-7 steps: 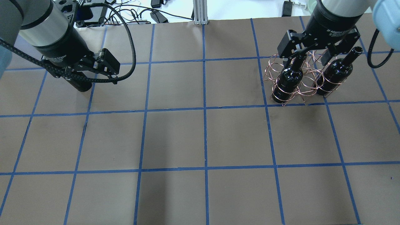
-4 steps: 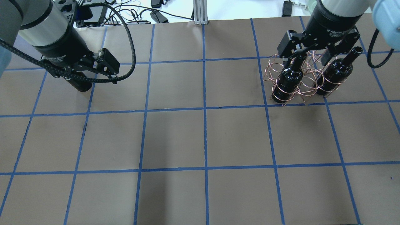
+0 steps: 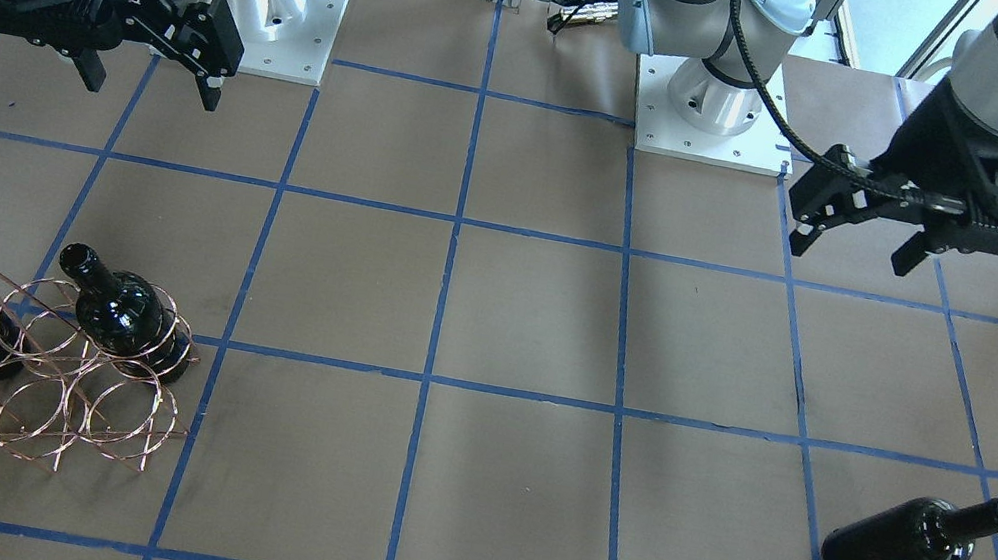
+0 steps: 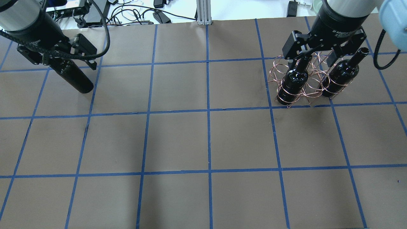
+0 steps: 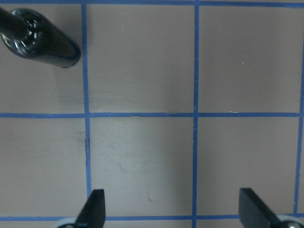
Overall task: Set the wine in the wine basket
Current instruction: 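Move the left gripper down onto the dark wine bottle and grasp it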
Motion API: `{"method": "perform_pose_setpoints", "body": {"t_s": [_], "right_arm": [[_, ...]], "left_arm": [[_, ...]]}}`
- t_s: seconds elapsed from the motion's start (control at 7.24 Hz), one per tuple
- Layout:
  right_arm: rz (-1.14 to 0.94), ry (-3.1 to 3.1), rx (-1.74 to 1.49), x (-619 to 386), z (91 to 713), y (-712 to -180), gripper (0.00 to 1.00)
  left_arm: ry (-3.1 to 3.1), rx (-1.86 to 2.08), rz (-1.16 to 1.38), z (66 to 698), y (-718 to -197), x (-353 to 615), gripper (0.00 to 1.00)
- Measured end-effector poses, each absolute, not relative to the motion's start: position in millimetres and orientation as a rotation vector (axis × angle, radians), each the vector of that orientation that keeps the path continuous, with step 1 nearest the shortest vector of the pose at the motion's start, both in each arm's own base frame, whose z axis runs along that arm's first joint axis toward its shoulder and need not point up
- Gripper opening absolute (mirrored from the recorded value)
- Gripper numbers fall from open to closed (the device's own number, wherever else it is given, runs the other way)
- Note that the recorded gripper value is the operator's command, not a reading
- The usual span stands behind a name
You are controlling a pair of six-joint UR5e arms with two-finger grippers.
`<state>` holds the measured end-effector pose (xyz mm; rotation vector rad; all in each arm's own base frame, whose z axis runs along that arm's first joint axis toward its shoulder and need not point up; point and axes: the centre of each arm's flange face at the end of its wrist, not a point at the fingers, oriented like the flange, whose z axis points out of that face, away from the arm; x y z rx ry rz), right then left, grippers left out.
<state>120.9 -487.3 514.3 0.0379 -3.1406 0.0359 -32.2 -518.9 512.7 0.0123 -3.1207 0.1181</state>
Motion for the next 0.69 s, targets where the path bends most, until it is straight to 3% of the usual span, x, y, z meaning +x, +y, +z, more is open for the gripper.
{"method": "perform_pose_setpoints", "body": {"t_s": [0.69], "right_arm": [[0.031, -3.14, 0.039, 120.8, 512.2, -487.0, 1.0]], "left_arm": [[-3.16, -0.072, 0.138, 482.4, -613.0, 111.8, 1.0]]}}
